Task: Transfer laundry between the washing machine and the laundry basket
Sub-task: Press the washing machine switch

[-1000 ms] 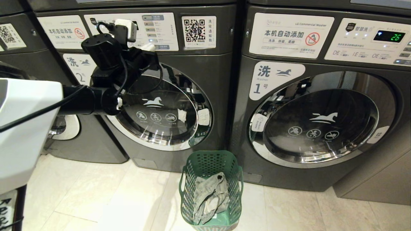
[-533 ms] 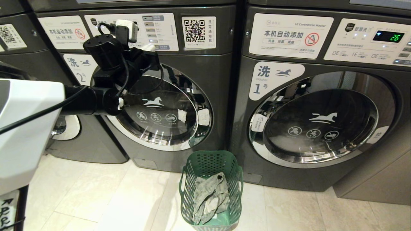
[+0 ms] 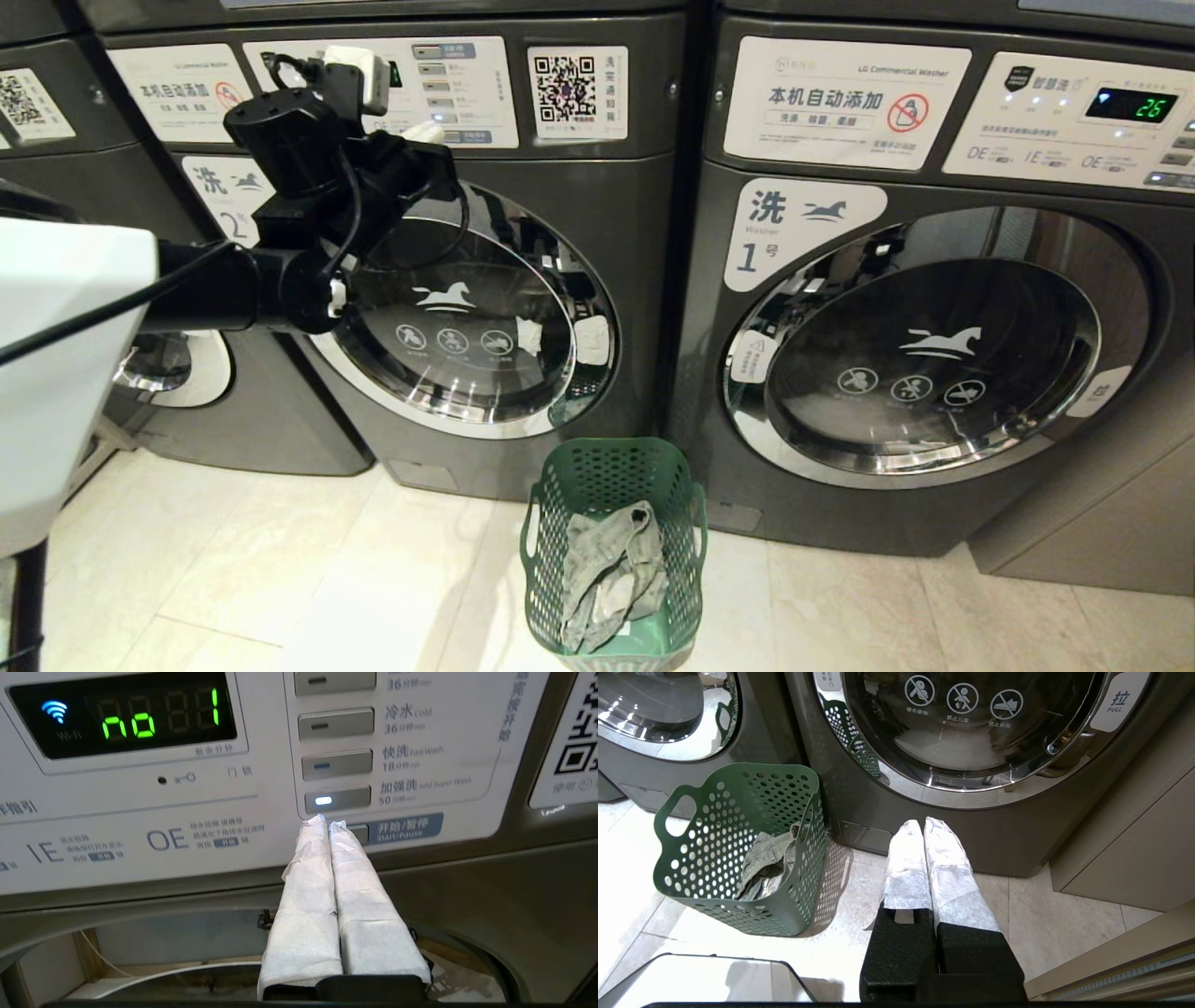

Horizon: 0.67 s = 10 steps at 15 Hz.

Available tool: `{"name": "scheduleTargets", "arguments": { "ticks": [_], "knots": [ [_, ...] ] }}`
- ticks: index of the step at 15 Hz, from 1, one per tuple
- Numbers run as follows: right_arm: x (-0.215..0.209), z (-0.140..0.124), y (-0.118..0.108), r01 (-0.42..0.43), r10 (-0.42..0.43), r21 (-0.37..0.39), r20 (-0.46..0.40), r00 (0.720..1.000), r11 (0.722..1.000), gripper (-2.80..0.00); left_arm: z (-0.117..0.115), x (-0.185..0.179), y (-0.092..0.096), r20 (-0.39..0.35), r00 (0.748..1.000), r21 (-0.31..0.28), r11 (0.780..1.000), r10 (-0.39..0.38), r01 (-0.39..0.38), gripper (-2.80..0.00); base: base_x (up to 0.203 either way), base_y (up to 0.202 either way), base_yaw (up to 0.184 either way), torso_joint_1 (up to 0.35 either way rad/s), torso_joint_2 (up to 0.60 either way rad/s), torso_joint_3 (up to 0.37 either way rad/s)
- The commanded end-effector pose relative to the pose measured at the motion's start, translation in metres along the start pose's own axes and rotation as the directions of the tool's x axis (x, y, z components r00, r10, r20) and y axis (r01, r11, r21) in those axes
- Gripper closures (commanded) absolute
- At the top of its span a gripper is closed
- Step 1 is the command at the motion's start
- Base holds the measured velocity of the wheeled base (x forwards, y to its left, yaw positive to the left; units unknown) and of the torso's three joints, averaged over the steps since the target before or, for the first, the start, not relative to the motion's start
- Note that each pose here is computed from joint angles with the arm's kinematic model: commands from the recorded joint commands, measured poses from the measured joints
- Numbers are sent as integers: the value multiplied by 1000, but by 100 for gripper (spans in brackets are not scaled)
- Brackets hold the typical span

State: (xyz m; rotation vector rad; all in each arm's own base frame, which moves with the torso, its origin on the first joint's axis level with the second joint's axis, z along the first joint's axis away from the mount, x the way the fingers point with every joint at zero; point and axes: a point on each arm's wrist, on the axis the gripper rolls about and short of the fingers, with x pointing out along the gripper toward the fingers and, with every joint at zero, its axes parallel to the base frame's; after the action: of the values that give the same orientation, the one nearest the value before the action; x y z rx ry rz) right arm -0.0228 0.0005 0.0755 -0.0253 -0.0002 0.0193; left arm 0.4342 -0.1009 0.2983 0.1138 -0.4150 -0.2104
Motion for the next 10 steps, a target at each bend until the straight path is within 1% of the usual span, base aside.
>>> {"name": "scheduleTargets", "arguments": {
  "ticks": [1,4,8,10],
  "knots": [
    [0,0,0,-1,1,-1,0,1000,1000,0,13,-11,1,3,1000,1,1000,0,0,0,0,0,0,0,0,0],
    [0,0,0,-1,1,-1,0,1000,1000,0,14,-17,2,-18,999,-5,1000,30,-30,0,0,0,0,0,0,0],
    [0,0,0,-1,1,-1,0,1000,1000,0,5,-12,1,-26,999,-6,1000,29,-29,0,0,0,0,0,0,0],
    [0,0,0,-1,1,-1,0,1000,1000,0,4,-9,1,-18,999,-7,1000,30,-30,0,0,0,0,0,0,0]
  ]
}}
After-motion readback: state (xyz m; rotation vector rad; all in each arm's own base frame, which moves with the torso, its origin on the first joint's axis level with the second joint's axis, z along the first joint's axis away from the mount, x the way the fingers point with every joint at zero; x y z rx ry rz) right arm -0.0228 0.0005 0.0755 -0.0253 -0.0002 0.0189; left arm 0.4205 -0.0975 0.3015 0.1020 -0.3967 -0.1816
